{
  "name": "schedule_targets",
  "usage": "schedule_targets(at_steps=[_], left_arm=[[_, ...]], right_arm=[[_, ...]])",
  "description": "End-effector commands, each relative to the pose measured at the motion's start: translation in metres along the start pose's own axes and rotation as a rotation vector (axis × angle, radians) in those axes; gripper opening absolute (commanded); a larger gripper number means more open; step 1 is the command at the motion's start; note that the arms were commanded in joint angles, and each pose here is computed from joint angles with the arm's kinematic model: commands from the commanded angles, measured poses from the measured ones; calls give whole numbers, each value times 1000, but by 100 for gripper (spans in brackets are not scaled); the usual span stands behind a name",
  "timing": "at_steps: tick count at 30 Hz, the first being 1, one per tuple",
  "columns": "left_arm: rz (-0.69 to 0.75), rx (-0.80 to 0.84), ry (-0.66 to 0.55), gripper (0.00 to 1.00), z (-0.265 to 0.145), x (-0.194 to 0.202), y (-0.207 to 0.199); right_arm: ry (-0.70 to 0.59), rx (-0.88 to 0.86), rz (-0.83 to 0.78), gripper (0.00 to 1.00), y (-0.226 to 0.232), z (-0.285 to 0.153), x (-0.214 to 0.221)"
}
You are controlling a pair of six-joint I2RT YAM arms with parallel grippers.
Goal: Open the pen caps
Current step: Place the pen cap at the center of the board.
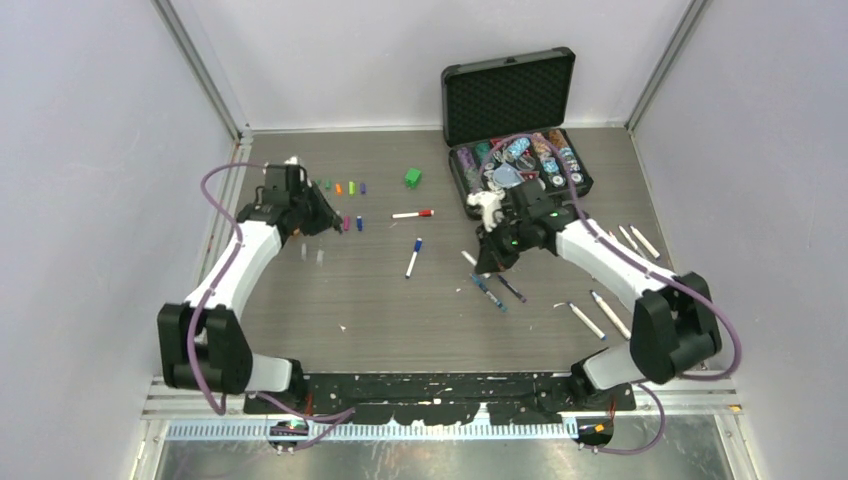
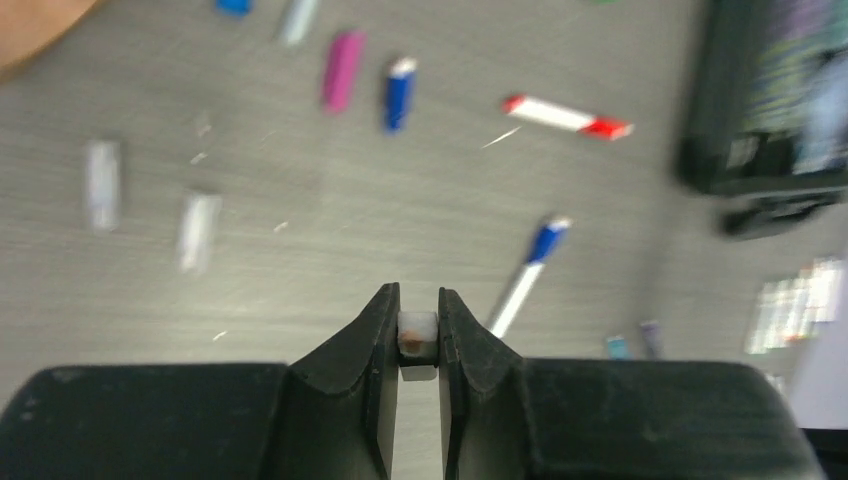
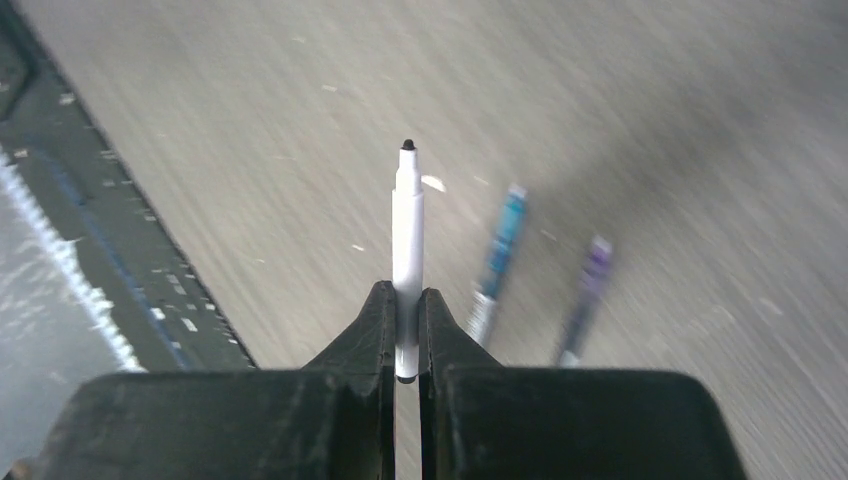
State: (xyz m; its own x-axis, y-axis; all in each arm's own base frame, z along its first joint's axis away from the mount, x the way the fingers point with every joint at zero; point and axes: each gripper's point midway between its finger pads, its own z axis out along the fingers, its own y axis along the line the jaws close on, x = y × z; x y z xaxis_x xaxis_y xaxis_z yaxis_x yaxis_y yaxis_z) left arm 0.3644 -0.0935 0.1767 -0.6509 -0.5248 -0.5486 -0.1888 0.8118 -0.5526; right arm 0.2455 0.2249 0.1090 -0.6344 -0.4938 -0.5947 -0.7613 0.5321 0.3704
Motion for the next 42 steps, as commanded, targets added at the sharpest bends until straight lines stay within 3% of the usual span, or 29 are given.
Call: schedule_targets(at_steps=[1, 11, 23, 33, 42], left_arm=[[198, -294, 271, 0, -13, 47, 72], [322, -422, 521, 4, 25, 77, 103], [364, -522, 610, 17, 49, 84, 122], [360, -517, 588, 28, 49, 77, 117], [368, -467, 489, 27, 31, 54, 94]], right_arm=[[2, 257, -41, 0, -55, -61, 10], [-13, 357, 98, 1, -100, -86, 39], [72, 312, 186, 1, -113, -70, 64], [172, 294, 233, 5, -120, -59, 85], [248, 254, 256, 9, -122, -47, 103]])
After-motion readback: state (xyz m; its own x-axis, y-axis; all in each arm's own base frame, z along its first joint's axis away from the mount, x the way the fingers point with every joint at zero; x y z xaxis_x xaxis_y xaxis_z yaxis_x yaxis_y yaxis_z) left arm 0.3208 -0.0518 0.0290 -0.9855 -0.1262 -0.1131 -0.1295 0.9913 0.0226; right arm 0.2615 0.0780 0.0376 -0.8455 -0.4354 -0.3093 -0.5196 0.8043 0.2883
